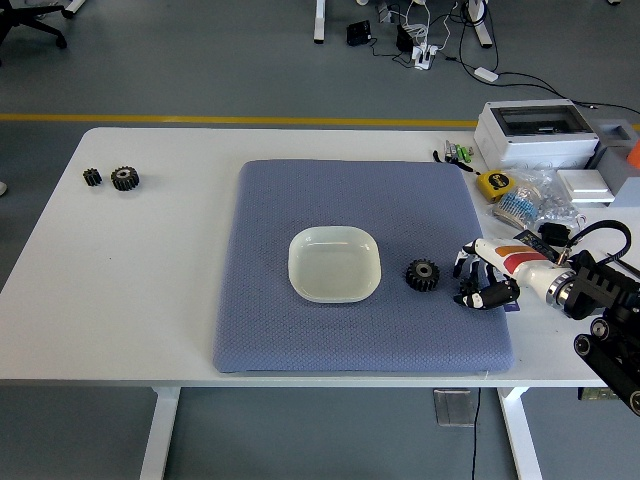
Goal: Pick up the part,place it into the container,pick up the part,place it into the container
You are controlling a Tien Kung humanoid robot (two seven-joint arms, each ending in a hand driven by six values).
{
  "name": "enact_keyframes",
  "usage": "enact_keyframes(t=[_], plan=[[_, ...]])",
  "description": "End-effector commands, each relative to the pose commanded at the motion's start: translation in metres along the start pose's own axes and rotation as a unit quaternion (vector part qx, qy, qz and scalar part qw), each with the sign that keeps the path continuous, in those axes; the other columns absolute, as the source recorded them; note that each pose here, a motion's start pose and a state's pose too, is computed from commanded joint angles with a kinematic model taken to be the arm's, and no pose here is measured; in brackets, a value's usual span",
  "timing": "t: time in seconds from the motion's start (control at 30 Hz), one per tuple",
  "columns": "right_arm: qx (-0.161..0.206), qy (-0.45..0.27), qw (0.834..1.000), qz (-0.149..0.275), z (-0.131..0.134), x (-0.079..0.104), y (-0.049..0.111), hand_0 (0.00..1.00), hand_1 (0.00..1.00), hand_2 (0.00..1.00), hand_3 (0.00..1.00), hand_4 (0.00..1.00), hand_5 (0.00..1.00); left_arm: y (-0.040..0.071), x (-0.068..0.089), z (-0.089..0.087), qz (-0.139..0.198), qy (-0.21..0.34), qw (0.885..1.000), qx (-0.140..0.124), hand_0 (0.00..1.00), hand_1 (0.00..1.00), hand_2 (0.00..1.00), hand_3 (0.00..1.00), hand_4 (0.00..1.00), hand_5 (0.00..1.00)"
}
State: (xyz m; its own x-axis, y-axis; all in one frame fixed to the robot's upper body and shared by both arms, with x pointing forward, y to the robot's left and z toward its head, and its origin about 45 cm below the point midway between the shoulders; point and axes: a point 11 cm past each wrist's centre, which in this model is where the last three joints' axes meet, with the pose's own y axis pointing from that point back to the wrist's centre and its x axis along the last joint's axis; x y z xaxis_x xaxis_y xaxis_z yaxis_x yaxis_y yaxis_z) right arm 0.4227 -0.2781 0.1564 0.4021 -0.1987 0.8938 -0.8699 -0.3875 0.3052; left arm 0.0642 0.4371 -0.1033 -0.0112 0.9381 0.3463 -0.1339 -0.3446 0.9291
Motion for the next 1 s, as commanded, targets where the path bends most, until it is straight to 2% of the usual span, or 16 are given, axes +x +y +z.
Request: enact_keyframes(t=[0.27,0.3,0.53,0.77,1.0], plan=[[0.007,-0.004,1.000,0.007,-0.004,0.004,0.000,0.069,0.152,0.293,0.464,0.835,0.120,0.000,0.000,-0.003,0.000,-0.002,1.000,0.003,0.712,0.671,0.668,0.566,0.613,0.546],[0.008,-0.005,1.000,0.010,-0.005,0.006,0.000,0.072,0.154,0.294,0.466,0.826,0.096,0.000,0.000,-0.003,0.000,-0.002,1.000,0.003,0.711,0.670,0.666,0.565,0.613,0.546],[0.036,0.001,0.999,0.035,-0.025,0.026,-0.003,0.074,0.155,0.292,0.467,0.824,0.090,0.000,0.002,-0.003,0.001,-0.003,1.000,0.003,0.711,0.670,0.666,0.565,0.613,0.546],[0.084,0.015,0.995,0.053,-0.065,0.045,-0.016,0.081,0.154,0.291,0.469,0.823,0.089,0.000,0.004,-0.001,0.003,-0.004,1.000,0.001,0.712,0.670,0.667,0.565,0.613,0.546],[0.141,0.033,0.988,0.044,-0.124,0.041,-0.040,0.089,0.156,0.291,0.469,0.824,0.089,0.000,0.002,0.001,0.001,-0.003,1.000,-0.001,0.712,0.670,0.667,0.566,0.613,0.546]])
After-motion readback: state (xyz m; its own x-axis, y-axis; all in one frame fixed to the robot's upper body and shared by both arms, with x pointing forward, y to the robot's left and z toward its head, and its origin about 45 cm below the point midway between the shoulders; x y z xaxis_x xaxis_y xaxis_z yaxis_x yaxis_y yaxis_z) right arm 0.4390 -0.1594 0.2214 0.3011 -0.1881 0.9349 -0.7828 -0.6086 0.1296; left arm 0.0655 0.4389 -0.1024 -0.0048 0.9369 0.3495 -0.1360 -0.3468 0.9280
